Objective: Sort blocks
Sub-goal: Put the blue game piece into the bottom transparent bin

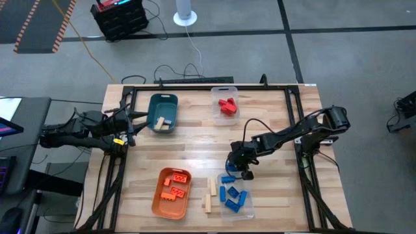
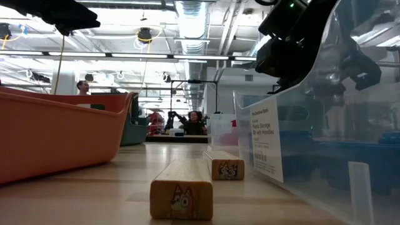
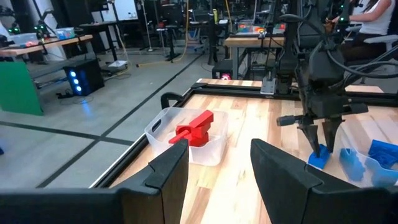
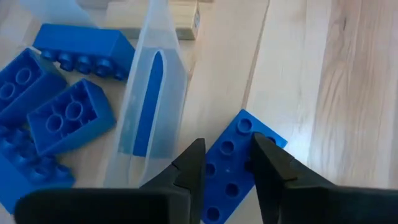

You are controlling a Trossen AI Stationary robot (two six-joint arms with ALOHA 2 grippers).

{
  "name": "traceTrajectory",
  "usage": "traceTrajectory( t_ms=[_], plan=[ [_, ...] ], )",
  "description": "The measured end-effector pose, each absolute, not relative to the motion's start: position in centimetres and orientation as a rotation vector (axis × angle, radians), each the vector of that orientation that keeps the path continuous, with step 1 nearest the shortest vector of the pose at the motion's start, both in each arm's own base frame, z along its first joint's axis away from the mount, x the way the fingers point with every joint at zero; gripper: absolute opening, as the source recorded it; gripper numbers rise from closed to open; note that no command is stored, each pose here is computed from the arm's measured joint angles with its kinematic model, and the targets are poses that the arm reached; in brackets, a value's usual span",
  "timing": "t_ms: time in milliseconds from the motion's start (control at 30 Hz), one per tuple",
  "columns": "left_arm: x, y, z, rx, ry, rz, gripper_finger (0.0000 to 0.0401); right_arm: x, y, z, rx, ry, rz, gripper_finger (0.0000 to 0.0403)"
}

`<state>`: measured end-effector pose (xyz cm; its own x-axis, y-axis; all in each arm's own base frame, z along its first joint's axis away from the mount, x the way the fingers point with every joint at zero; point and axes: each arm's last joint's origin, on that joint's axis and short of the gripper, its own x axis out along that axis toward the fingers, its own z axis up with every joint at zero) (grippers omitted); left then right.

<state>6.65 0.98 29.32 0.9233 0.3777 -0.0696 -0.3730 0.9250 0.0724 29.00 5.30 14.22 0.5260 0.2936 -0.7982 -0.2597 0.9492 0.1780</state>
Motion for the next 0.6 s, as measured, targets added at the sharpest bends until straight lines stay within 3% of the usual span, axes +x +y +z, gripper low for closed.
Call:
traceTrajectory(
  t_ms=[233, 600],
  plan=[
    [6.6, 1.0, 29.3, 0.058, 0.083, 0.393, 0.0169, 28.0, 4.7, 14.6, 0.014, 1.041, 0.257, 0.0088],
    [6.6, 1.0, 29.3, 0.059, 0.089, 0.398, 0.0169, 25.8, 2.9, 15.7, -0.010, 1.181, 0.052, 0.0085]
  ],
)
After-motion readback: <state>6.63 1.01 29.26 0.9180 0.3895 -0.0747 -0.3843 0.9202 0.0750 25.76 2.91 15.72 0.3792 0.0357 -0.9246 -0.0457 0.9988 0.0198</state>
